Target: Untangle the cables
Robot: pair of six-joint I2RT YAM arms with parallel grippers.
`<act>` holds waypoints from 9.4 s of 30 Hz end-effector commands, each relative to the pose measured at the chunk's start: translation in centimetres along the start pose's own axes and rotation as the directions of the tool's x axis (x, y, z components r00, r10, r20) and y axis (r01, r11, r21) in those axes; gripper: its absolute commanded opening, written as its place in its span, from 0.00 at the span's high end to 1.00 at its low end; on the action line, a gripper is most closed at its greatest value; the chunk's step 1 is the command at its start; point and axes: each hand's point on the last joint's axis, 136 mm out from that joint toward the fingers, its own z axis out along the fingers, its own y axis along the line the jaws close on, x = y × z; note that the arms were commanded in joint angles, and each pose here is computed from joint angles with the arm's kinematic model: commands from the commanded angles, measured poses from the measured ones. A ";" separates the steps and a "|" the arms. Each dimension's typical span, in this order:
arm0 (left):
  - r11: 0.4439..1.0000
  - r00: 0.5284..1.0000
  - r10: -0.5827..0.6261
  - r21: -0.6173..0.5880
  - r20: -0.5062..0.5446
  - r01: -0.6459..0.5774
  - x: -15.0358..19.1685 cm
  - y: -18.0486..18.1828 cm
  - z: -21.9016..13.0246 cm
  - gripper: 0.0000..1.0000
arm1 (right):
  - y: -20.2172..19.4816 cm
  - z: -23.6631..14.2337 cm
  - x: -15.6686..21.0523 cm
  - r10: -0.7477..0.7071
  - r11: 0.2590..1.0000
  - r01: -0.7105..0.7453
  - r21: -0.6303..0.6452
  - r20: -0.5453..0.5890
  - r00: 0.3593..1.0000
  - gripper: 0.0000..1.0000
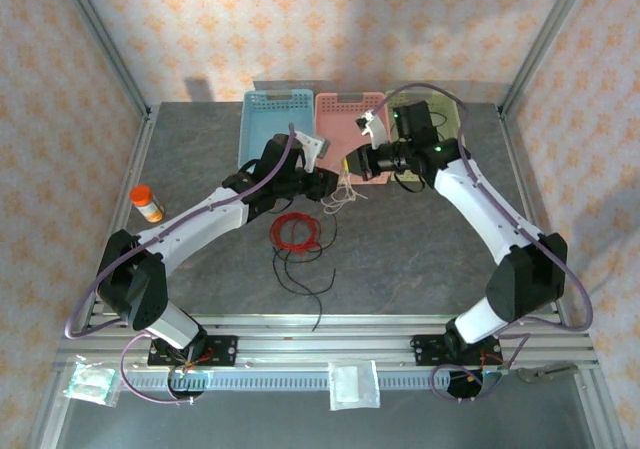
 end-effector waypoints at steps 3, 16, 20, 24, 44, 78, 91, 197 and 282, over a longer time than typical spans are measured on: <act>0.995 0.998 -0.048 -0.084 0.044 0.052 0.3 1.8 0.6 0.59 | 2.8 -2.5 -2.8 -0.050 0.998 0.054 -0.043 0.102 0.994 1.00; 0.987 0.989 -0.133 -0.083 0.070 0.139 2.4 3.3 1.7 0.60 | 5.5 -5.8 -5.6 -0.113 0.991 0.126 -0.046 0.222 0.969 1.00; 0.983 0.982 -0.158 -0.084 0.100 0.166 2.3 4.0 0.9 0.59 | 5.2 -7.0 -6.5 -0.135 0.991 0.134 0.021 0.274 0.952 1.00; 0.975 0.968 -0.194 -0.072 0.159 0.208 1.8 5.0 -0.9 0.56 | 3.8 -7.9 -7.4 -0.134 0.987 0.099 0.125 0.316 0.939 1.00; 0.932 0.991 -0.044 0.362 0.124 -0.004 -1.7 -3.4 -3.9 0.43 | 2.9 -5.7 -6.2 -0.039 0.997 0.022 0.080 0.222 0.974 1.00; 0.978 0.980 -0.118 0.187 0.158 0.088 -1.3 1.1 -2.6 1.00 | -2.5 -9.6 -6.2 -0.079 0.891 -0.080 0.447 0.326 0.942 1.00; 0.976 0.985 -0.121 0.193 0.121 0.096 -0.5 1.5 -2.3 1.00 | -1.8 -11.7 -7.1 -0.107 0.883 -0.107 0.456 0.420 0.901 1.00; 0.904 0.708 0.082 0.247 0.701 -0.349 -27.0 -13.5 -27.0 1.00 | -14.9 2.6 18.7 0.557 0.617 -0.620 0.484 0.288 0.779 1.00; 0.992 0.953 -0.081 -0.069 0.291 0.106 -10.2 4.1 -1.6 0.23 | -4.2 -14.7 -0.7 -0.012 0.817 -0.329 0.474 0.585 0.811 1.00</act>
